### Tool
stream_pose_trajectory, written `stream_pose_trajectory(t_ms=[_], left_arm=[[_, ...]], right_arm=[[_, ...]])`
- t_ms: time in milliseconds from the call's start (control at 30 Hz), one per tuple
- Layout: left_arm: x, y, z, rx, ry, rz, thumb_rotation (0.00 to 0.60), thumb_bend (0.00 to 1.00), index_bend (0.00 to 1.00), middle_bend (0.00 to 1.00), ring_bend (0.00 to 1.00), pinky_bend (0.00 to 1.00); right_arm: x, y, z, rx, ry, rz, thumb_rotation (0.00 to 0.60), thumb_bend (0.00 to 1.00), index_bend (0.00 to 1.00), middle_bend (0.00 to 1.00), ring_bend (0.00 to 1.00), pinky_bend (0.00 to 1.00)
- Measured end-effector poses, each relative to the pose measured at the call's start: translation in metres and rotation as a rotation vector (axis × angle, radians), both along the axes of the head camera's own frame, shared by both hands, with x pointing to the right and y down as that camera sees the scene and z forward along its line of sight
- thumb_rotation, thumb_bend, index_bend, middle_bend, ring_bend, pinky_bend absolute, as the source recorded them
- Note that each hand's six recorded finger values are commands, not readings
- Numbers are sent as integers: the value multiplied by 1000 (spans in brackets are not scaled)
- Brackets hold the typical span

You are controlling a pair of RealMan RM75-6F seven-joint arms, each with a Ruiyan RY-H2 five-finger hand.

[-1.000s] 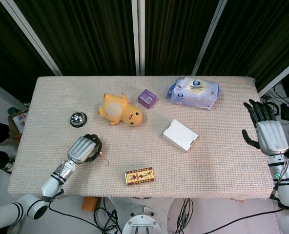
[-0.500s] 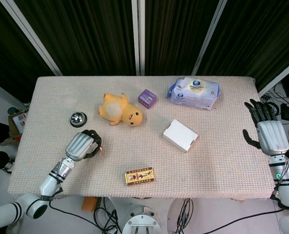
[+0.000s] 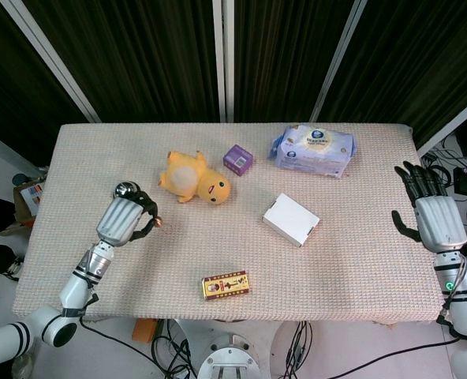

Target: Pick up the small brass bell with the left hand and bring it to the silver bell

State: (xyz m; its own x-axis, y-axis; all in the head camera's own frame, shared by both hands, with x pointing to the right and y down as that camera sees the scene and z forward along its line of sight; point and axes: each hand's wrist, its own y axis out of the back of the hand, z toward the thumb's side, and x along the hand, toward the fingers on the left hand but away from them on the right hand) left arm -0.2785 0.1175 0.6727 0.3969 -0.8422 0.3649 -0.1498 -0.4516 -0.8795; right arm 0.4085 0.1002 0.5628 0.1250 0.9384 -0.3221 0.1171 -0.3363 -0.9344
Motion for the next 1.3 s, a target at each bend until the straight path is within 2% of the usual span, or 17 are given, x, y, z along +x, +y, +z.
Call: stream_pose_trajectory(t_ms=[133, 267, 333, 533, 600, 667, 733, 833, 900, 967, 1133, 1167, 1300], left_arm=[[-2, 1, 2, -11, 25, -32, 600, 506, 697, 515, 320, 375], [2, 11, 10, -128, 63, -86, 600, 523, 711, 508, 314, 364], [3, 13, 11, -143, 53, -96, 600, 545, 714, 508, 313, 363], [-7, 8, 9, -33, -91, -21, 600, 586, 724, 508, 313, 360], [-7, 8, 9, -24, -126, -7, 600, 594, 731, 510, 313, 353], [-5, 10, 10, -26, -129, -8, 600, 580, 731, 512, 314, 346], [-5, 10, 8, 1, -137, -3, 600, 587, 730, 512, 314, 346], [-13, 6, 10, 58, -209, 30, 600, 587, 731, 513, 314, 353], [-22, 4, 14, 55, -249, 31, 600, 595, 733, 516, 314, 362], [-24, 4, 15, 17, -219, 6, 600, 598, 742, 525, 320, 360], [-4, 11, 8, -68, -1, -73, 600, 608, 744, 533, 323, 361], [-6, 11, 8, -84, 22, -97, 600, 610, 743, 533, 323, 361], [-10, 13, 11, -127, 23, -136, 600, 611, 744, 532, 323, 362]], right_arm=[[1, -1, -2, 5, 5, 3, 600, 326, 0, 0, 0, 0], [1, -1, -1, 0, 5, 5, 600, 325, 0, 0, 0, 0], [0, -1, 1, -3, 3, 2, 600, 325, 0, 0, 0, 0], [1, 0, 3, -9, 9, 5, 600, 325, 0, 0, 0, 0], [2, 0, 4, -10, 8, 9, 600, 325, 0, 0, 0, 0], [2, 0, 4, -10, 10, 7, 600, 326, 0, 0, 0, 0], [3, 1, 3, -10, 12, 8, 600, 326, 0, 0, 0, 0], [2, 1, 4, -12, 10, 7, 600, 326, 0, 0, 0, 0], [3, 1, 5, -16, 13, 6, 600, 326, 0, 0, 0, 0], [3, 2, 6, -19, 13, 9, 600, 326, 0, 0, 0, 0], [3, 2, 6, -19, 13, 8, 600, 325, 0, 0, 0, 0], [3, 2, 6, -19, 14, 8, 600, 326, 0, 0, 0, 0], [5, 2, 7, -25, 17, 13, 600, 326, 0, 0, 0, 0]])
